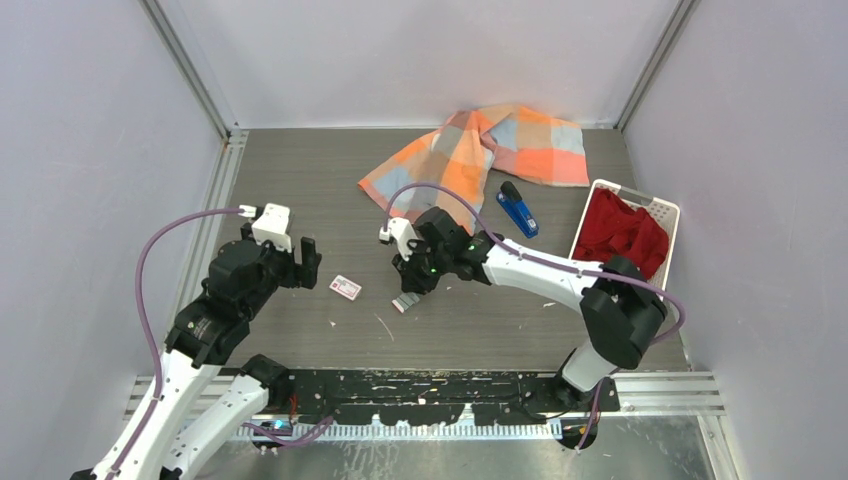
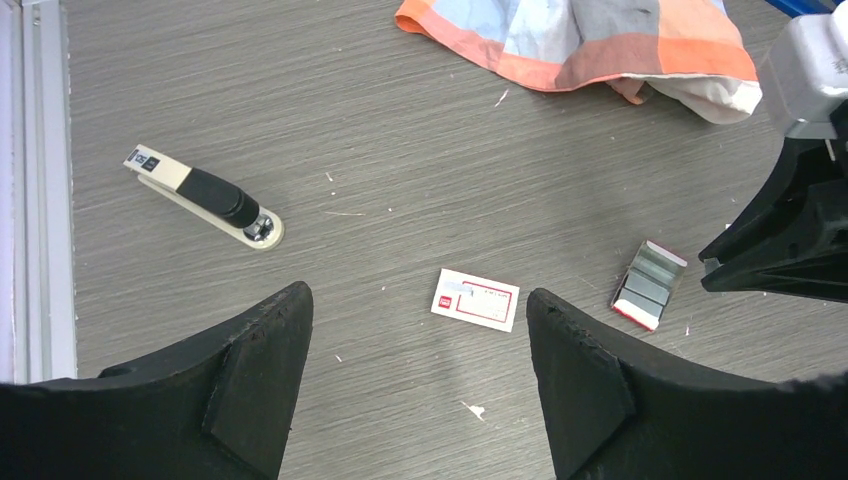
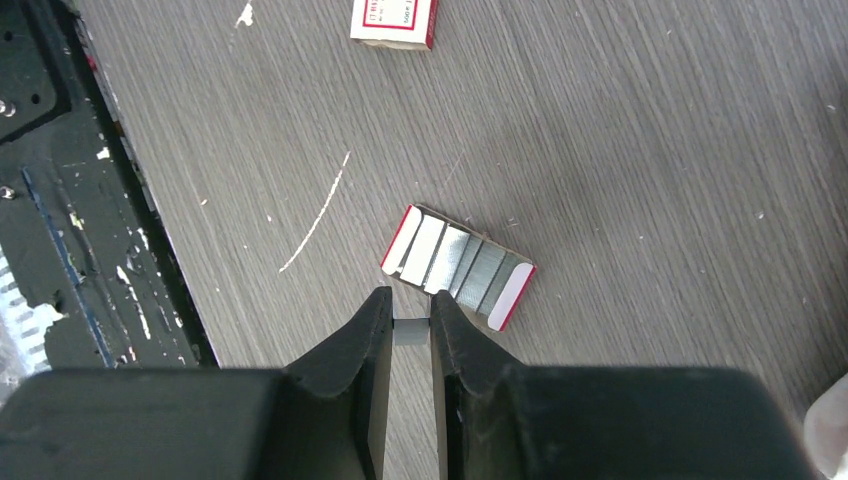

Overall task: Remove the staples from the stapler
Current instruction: Place the staple in the staple box.

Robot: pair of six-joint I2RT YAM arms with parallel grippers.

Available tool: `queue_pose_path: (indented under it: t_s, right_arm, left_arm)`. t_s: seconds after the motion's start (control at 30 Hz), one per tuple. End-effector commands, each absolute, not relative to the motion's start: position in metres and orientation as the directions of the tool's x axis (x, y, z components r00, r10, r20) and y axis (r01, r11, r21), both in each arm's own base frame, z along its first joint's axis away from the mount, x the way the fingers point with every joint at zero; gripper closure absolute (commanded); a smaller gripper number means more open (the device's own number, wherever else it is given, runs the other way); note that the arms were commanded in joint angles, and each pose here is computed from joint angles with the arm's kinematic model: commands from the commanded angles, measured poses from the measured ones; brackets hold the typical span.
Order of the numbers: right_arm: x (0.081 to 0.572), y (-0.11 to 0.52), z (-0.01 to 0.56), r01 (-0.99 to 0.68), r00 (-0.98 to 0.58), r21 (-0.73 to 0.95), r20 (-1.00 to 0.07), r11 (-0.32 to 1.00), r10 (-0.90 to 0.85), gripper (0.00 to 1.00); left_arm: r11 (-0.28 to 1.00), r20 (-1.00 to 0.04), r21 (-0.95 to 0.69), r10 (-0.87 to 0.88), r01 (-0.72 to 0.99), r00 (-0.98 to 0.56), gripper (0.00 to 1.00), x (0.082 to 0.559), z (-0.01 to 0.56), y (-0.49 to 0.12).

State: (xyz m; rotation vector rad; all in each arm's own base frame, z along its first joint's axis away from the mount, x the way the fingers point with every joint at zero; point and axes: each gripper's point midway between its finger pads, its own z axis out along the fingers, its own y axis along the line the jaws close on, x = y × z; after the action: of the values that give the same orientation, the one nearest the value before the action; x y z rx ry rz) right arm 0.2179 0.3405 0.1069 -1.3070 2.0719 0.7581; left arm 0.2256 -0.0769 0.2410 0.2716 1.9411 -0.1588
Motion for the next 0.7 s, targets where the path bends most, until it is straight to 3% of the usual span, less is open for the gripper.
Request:
queue_pose_path:
  t_s: [0.0, 0.67]
  right_arm:
    - [0.229, 0.354, 0.118, -0.913, -0.351, 0.136, -0.744, 0.386, -0.569, 0.85]
    - [0.237, 0.357, 0.086, -0.896, -0.362, 0.065, -0.681, 0.44, -0.636, 0.84]
  left_arm:
    - [0.963, -0.948, -0.005, 0.081, 0.269, -0.308, 0.22, 0.232, 0.257, -0.081]
    - [0.958, -0.949, -0.016, 0.076, 0.286, -0.306, 0.22, 0.231, 0.257, -0.084]
